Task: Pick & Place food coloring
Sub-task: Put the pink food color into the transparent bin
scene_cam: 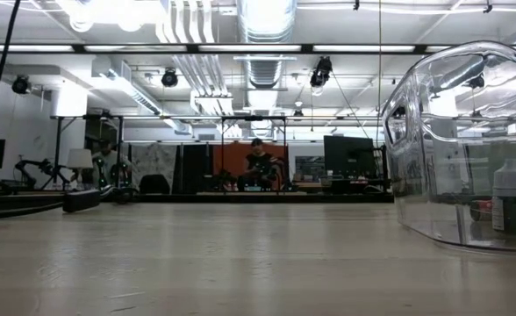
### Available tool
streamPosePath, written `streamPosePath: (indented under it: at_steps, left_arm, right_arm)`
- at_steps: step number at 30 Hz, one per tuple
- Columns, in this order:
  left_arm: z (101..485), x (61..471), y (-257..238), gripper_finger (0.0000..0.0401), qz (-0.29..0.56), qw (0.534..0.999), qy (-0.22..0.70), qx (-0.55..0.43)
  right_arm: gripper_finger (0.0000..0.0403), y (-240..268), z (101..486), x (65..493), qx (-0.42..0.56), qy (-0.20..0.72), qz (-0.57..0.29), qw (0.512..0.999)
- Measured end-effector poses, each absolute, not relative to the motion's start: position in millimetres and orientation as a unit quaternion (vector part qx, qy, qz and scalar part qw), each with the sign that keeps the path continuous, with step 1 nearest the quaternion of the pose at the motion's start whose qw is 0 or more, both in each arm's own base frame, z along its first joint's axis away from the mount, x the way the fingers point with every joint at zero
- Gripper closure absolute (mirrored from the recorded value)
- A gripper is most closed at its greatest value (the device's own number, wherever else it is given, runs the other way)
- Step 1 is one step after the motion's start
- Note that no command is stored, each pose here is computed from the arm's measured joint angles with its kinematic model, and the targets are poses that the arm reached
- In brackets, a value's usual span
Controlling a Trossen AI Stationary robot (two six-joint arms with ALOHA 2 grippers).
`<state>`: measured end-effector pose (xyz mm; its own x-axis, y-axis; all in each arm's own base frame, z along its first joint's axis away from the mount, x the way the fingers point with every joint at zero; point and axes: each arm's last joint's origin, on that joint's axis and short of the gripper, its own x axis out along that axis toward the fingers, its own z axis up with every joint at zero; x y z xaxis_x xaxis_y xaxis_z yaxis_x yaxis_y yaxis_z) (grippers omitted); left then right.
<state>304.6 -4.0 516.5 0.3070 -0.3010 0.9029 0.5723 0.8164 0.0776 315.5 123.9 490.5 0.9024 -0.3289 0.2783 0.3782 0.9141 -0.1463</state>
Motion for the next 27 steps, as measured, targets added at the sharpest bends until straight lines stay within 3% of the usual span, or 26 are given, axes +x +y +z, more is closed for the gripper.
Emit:
streamPosePath:
  at_steps: [6,13,27]
  left_arm:
    - [522,286,-1,0.0350,-0.281,0.728,-0.599,-0.181]
    - [522,289,4,0.0350,-0.277,0.697,-0.589,-0.301]
    - [508,324,9,0.0350,-0.196,0.708,-0.460,-0.498]
  right_arm:
    - [0.0232,111,492,322,-0.229,-0.120,-0.174,0.950]
    - [0.0232,85,492,331,-0.379,-0.083,-0.220,0.895]
    - [0.0232,76,497,331,-0.607,-0.025,-0.268,0.747]
